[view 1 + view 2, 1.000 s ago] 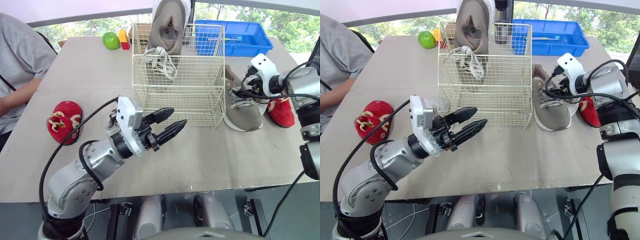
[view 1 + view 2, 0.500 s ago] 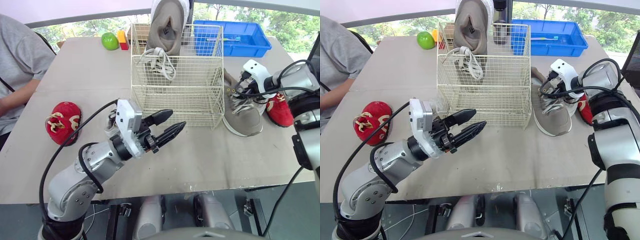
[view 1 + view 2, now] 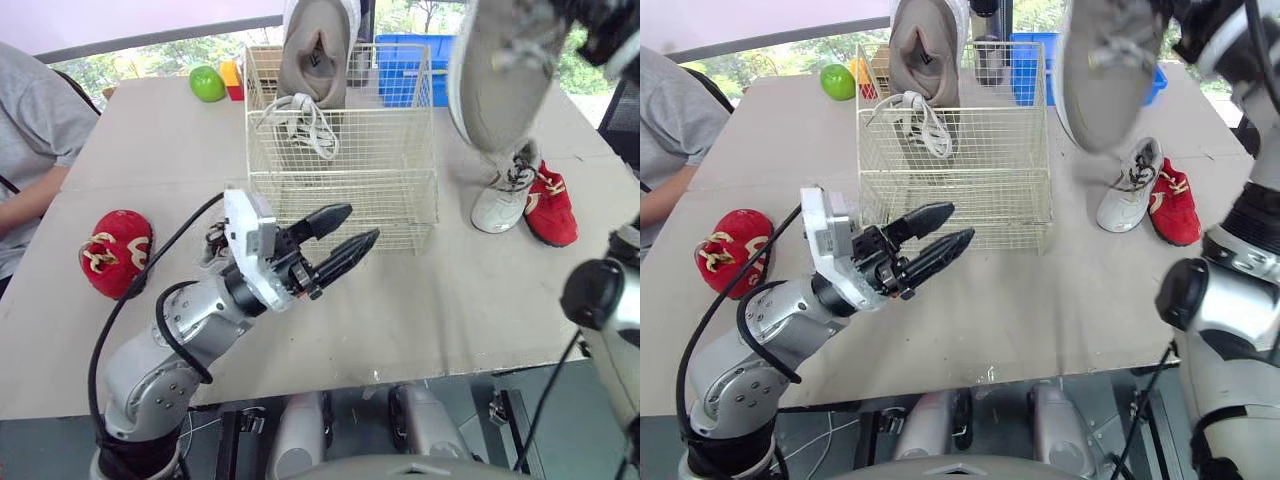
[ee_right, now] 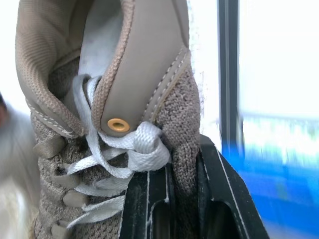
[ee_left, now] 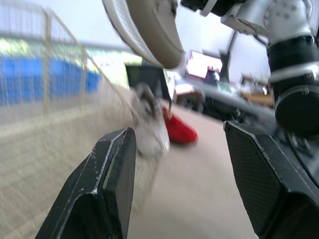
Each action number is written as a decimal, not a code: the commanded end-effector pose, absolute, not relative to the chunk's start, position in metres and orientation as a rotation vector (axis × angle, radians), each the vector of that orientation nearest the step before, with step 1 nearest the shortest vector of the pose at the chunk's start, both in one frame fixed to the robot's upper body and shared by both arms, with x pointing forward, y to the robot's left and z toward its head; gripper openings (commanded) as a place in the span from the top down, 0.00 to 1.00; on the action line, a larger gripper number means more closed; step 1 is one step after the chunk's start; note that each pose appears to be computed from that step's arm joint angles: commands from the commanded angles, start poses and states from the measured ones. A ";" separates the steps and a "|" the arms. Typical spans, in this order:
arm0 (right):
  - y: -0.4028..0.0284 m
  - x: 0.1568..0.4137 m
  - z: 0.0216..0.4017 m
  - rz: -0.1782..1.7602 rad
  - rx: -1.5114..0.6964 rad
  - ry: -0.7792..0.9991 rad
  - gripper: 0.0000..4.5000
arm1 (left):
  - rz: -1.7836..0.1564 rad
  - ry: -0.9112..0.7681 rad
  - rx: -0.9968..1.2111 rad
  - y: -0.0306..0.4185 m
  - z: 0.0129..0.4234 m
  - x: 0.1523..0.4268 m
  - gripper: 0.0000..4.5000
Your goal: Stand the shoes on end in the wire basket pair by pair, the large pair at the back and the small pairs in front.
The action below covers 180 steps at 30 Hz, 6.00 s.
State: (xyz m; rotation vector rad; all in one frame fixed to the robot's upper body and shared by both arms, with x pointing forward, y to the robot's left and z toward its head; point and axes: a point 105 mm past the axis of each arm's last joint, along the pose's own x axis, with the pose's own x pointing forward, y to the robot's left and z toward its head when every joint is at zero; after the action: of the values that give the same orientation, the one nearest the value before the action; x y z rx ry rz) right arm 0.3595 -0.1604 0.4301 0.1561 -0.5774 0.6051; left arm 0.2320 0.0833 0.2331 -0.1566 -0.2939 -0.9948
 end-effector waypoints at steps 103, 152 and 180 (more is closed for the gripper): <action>-0.065 0.305 0.299 1.385 -0.307 0.497 0.41 | -1.035 -1.170 1.193 0.112 0.291 0.259 0.97; -0.059 0.281 0.318 1.185 0.157 -0.047 0.86 | -0.908 -0.139 -0.545 0.104 0.277 0.287 1.00; -0.100 0.230 0.258 1.055 -0.196 -0.307 0.19 | -0.790 -0.190 0.462 0.176 0.249 0.347 1.00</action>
State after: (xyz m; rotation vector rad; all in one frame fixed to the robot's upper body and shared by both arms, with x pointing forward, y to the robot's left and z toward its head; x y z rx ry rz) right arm 0.2384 -0.1010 0.2472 -0.1633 -0.2401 1.0526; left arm 0.3478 0.1725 0.2501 0.4512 -0.2048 -0.7980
